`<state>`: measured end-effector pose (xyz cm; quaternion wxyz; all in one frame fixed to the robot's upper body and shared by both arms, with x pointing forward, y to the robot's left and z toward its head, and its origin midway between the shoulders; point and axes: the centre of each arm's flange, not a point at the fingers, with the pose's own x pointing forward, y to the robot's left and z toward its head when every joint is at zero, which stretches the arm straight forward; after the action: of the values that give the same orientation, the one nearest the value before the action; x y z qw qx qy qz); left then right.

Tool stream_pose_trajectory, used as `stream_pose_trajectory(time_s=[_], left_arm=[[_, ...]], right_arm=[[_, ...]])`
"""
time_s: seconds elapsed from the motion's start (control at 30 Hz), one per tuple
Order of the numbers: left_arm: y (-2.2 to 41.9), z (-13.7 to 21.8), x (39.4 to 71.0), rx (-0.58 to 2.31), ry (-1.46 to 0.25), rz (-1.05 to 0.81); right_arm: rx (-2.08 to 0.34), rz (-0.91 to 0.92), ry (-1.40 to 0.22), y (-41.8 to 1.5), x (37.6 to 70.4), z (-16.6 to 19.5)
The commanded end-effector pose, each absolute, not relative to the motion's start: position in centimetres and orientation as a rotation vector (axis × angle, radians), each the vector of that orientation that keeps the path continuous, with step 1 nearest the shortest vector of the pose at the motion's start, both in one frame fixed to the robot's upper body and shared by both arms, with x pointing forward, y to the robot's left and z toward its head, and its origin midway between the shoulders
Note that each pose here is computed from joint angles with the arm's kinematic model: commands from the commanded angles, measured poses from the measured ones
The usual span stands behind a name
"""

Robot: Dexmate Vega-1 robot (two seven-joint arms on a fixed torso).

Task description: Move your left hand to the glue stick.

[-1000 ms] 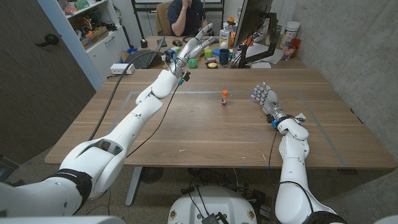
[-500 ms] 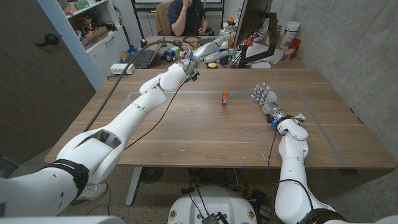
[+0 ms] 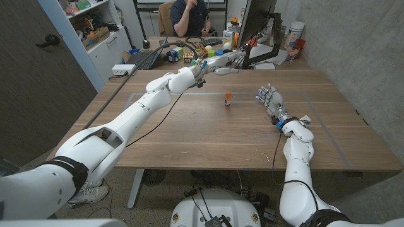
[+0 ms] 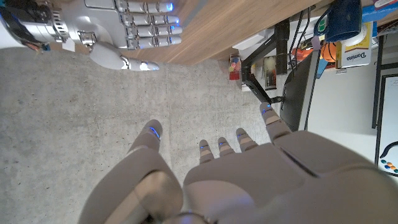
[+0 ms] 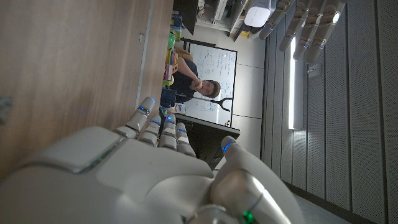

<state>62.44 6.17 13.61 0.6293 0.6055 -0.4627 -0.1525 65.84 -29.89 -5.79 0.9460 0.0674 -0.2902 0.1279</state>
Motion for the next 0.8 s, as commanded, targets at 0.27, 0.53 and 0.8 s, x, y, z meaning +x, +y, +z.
stream_pose_trajectory(time_s=[0.27,0.53,0.8], left_arm=[[5.1,7.4,64.4,1.55,-0.918,-0.468],[4.7,6.7,64.3,1.668,-0.889,-0.437],[4.4,6.8,64.7,1.696,-0.87,-0.405]], right_arm=[[0.141,0.269,-0.603,-30.5,66.4,-5.8],[0.134,0.288,-0.604,-30.9,66.8,-5.4],[0.15,0.284,-0.598,-31.9,66.9,-5.9]])
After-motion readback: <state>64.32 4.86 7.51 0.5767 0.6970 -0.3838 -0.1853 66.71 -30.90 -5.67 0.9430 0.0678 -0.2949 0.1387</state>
